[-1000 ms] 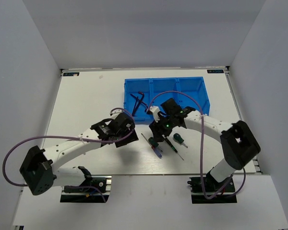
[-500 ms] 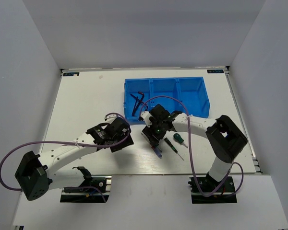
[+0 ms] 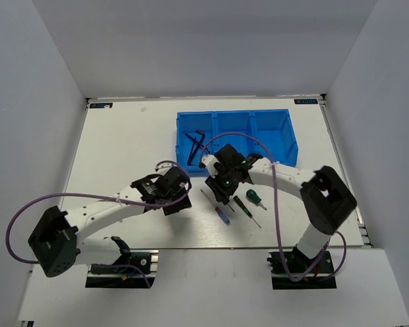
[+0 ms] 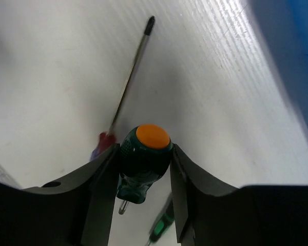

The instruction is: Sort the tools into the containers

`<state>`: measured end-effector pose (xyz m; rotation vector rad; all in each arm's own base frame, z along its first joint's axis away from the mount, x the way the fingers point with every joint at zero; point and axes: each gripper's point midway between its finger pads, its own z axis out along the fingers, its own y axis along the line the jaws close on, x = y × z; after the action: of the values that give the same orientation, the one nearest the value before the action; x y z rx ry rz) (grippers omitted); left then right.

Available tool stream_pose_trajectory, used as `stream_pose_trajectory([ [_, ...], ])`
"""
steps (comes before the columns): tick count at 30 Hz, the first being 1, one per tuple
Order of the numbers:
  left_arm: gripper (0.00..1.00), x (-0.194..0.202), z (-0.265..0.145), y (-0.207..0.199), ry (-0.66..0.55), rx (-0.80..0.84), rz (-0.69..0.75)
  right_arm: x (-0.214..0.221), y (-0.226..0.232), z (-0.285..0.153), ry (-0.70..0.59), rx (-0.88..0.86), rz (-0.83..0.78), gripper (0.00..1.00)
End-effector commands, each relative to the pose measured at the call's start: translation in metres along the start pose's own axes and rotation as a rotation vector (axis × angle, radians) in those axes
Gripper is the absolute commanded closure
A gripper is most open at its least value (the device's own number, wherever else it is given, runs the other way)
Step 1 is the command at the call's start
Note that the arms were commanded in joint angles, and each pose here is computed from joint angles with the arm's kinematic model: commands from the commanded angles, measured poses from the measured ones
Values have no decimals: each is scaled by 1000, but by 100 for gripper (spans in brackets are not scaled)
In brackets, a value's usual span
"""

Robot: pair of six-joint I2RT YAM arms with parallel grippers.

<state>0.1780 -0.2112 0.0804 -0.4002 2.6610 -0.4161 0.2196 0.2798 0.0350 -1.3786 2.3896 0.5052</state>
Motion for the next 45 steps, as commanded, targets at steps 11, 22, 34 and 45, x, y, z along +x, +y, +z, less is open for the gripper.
stream_pose_trajectory([
  [11,33,9,16,-113,59,293,291,-80,-117,-127,-281,476,38,100],
  [22,31,14,-8,-235,67,591,427,-115,-186,-151,-341,494,195,19],
  [34,38,43,50,-235,252,148,136,-20,-238,-241,-453,657,539,74],
  [45,37,52,83,-259,268,131,80,25,-223,-240,-489,551,674,70],
])
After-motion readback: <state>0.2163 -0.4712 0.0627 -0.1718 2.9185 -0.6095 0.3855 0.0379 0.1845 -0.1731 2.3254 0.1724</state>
